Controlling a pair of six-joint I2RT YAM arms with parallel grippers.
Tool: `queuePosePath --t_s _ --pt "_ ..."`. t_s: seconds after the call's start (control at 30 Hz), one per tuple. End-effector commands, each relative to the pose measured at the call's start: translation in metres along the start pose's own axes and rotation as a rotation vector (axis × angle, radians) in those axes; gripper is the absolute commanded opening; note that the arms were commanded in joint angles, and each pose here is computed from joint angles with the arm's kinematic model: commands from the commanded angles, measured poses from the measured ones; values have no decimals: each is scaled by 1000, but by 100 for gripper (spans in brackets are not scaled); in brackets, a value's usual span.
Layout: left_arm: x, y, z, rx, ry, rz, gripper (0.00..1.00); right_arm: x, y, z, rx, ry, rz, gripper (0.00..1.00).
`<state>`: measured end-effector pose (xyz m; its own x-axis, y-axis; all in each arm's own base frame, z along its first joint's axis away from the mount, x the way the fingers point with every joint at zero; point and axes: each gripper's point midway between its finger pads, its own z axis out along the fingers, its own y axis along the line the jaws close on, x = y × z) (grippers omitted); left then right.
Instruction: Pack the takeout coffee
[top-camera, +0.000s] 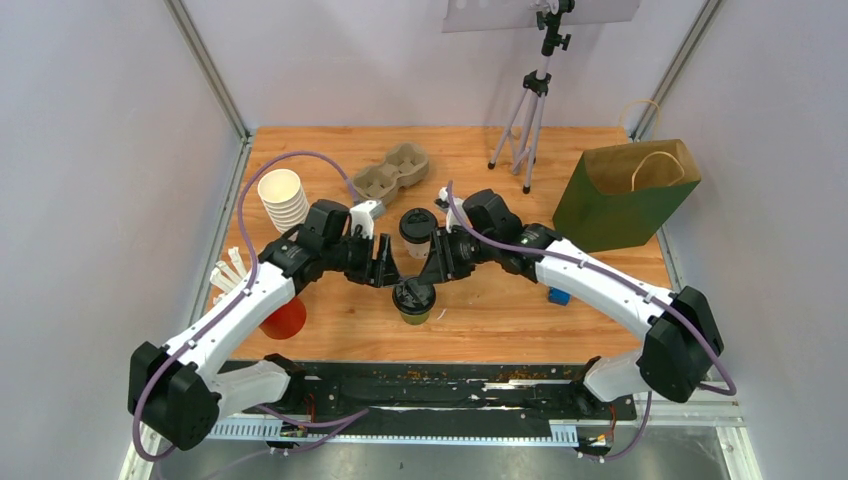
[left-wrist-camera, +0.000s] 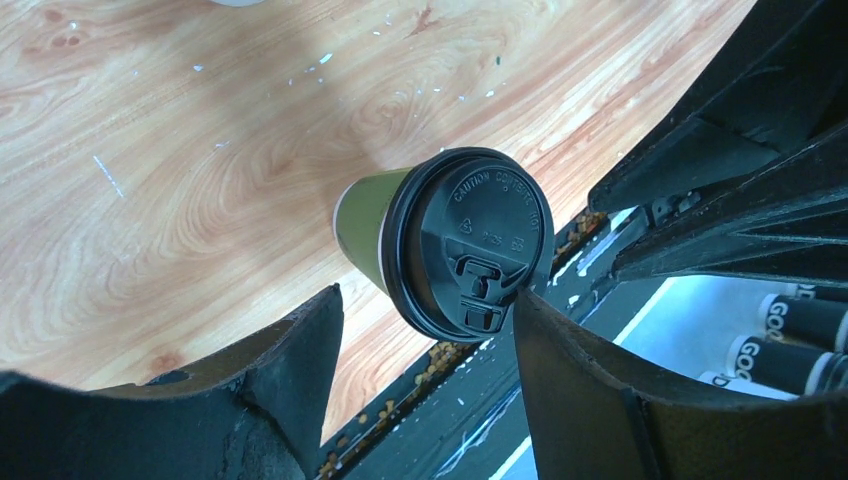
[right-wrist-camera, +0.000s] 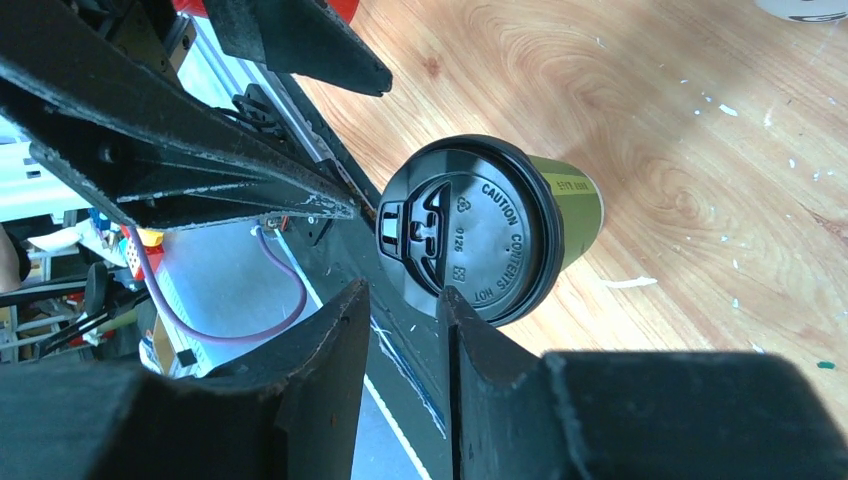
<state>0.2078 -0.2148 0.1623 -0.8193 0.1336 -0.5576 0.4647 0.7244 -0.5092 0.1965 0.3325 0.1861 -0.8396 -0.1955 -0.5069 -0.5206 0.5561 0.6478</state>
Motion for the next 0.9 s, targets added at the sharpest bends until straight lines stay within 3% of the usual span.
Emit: queuePosePath --t_s 0.0,0.3,0.87 --pt "-7 -11 -3 116 -61 -60 70 -11 16 4 -64 -1 -46 32" --pt "11 2 4 81 -32 -87 66 3 17 19 -122 68 -17 31" --pt "45 17 21 83 24 -132 54 32 -16 39 -31 138 9 28"
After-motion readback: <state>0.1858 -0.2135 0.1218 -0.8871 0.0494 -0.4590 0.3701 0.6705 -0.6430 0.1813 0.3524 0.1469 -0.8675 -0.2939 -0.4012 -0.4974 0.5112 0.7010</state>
